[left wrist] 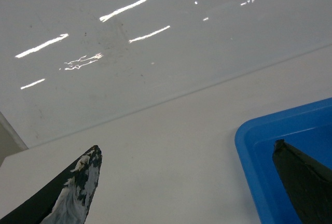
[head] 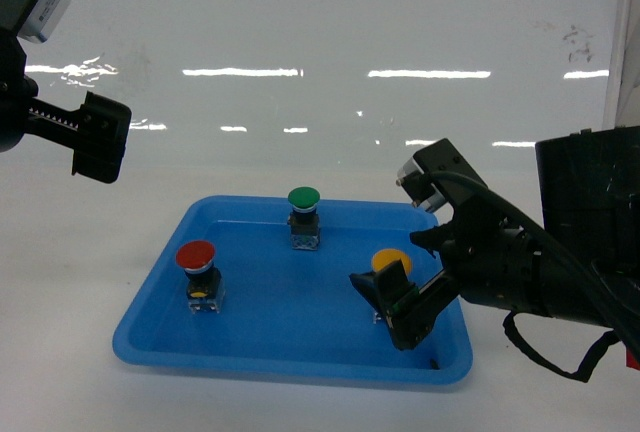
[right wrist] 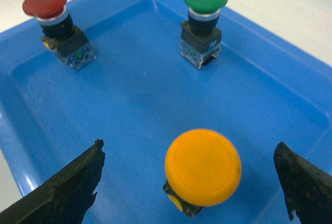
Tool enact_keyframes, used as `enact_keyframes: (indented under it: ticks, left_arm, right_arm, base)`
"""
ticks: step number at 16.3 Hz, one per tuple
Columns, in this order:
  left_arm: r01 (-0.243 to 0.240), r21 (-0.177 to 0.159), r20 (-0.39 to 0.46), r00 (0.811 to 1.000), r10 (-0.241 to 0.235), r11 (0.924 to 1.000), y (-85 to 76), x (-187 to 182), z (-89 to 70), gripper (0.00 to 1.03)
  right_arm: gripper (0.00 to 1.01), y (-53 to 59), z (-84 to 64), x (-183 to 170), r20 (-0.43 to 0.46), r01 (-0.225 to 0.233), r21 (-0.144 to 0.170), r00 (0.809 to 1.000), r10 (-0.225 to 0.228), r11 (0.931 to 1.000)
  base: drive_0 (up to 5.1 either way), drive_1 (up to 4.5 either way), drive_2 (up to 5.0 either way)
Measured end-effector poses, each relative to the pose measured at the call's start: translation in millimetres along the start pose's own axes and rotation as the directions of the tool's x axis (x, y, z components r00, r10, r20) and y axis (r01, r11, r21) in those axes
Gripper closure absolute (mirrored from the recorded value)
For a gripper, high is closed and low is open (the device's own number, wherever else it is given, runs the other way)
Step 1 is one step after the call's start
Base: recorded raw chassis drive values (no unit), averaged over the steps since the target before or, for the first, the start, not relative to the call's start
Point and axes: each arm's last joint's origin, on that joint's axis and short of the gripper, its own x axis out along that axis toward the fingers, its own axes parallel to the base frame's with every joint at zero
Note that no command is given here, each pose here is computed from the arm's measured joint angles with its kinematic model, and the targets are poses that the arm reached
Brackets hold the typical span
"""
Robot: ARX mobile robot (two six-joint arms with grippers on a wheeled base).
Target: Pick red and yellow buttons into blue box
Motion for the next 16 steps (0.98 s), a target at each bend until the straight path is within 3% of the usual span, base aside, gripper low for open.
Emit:
enact_keyframes:
  ticks: [7,16]
  left_arm:
    - [0.000,0.000,0.000,1.000,0.000,1.0000,0.0,0,0.0,0.05]
    - [0.000,0.000,0.000,1.000,0.000,1.0000,0.0,0,0.0,0.05]
  right_arm:
    - [0.03,0.2,-25.2,9,-0.060,-0.017,-0.002,0.998,0.017,0.9999]
    - [0.03,-12.4,-15.9,14,-0.034,-0.021,-0.015,0.999,0.020,0.9997]
  base:
    - [0.0,0.00,0.0]
    - [0.0,0.00,0.0]
